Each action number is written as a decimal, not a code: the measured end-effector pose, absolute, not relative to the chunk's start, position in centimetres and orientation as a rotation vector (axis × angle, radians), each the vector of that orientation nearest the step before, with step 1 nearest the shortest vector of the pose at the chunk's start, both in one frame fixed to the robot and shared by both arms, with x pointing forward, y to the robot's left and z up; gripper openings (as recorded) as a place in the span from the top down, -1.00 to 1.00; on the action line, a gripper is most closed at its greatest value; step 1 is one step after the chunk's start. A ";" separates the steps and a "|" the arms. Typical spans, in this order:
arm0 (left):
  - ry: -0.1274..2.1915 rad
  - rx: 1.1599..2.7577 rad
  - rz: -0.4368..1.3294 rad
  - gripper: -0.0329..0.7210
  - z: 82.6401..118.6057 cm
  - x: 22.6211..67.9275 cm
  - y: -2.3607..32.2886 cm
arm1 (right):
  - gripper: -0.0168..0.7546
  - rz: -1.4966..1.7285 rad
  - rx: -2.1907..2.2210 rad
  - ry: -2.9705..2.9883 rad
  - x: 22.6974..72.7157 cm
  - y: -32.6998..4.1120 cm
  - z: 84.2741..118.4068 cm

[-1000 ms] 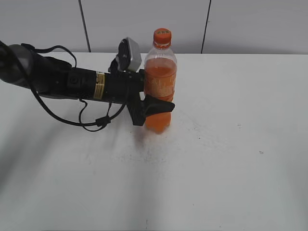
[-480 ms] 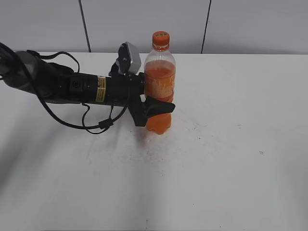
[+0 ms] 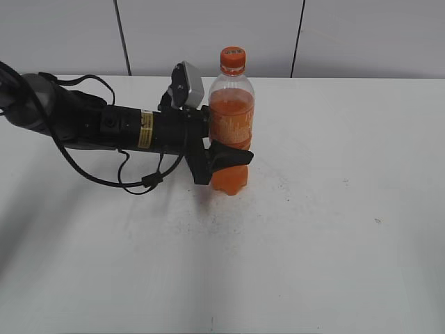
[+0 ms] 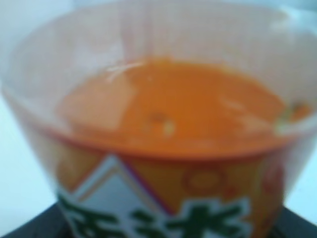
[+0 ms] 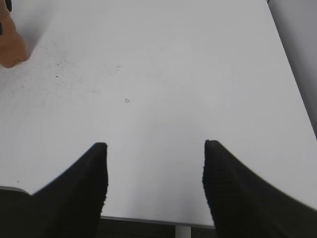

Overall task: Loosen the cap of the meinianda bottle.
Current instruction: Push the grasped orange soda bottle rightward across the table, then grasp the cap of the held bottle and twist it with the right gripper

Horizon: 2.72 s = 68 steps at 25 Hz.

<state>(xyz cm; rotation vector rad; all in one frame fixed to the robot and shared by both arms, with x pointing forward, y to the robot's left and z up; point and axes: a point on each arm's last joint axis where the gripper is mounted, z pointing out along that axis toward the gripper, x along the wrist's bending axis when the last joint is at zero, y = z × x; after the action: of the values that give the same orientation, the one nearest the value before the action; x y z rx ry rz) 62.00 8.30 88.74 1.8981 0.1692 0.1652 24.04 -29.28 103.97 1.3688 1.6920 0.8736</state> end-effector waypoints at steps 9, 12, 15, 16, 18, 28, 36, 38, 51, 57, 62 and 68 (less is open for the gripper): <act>0.166 1.898 0.163 -0.20 88.7 62.0 8.3 | -0.24 0.879 1.370 1.693 24.0 -29.2 104.0; 0.165 1.898 0.164 -0.20 88.7 62.0 8.3 | -0.24 0.886 1.377 1.690 24.0 -29.2 104.0; 0.165 1.899 0.164 -0.20 88.7 62.0 8.3 | -0.24 0.910 1.402 1.676 24.0 -29.2 104.0; 0.165 1.899 0.164 -0.20 88.7 62.0 8.3 | -0.24 0.925 1.422 1.664 24.0 -29.1 104.0; 0.165 1.899 0.164 -0.20 88.7 62.0 8.3 | -0.24 0.955 1.442 1.647 23.9 -29.1 104.3; 0.165 1.899 0.164 -0.20 88.7 62.0 8.3 | -0.24 0.844 1.625 1.815 28.1 -29.0 108.1; 0.164 1.898 0.163 -0.20 88.7 62.0 8.3 | -0.24 0.617 1.835 2.019 36.5 -29.3 108.5; 0.164 1.897 0.163 -0.20 88.8 62.0 8.3 | -0.24 0.536 1.877 2.097 39.3 -29.4 107.7; 0.158 1.892 0.158 -0.20 88.8 61.9 8.3 | -0.24 0.380 2.026 2.205 53.0 -29.7 108.9; 0.156 1.890 0.158 -0.20 88.8 61.9 8.3 | -0.24 0.454 2.045 2.099 58.7 -29.9 110.6; 0.156 1.890 0.158 -0.20 88.8 61.9 8.3 | -0.24 0.457 2.053 2.086 60.4 -29.9 110.3; 0.151 1.890 0.156 -0.20 88.8 61.9 8.2 | -0.24 0.528 2.178 2.009 60.5 -29.0 110.5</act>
<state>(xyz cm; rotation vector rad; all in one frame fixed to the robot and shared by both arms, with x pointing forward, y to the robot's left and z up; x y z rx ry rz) 61.87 8.24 88.82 1.8900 0.1510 0.1558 60.50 -28.96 110.45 2.1777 2.0085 0.5281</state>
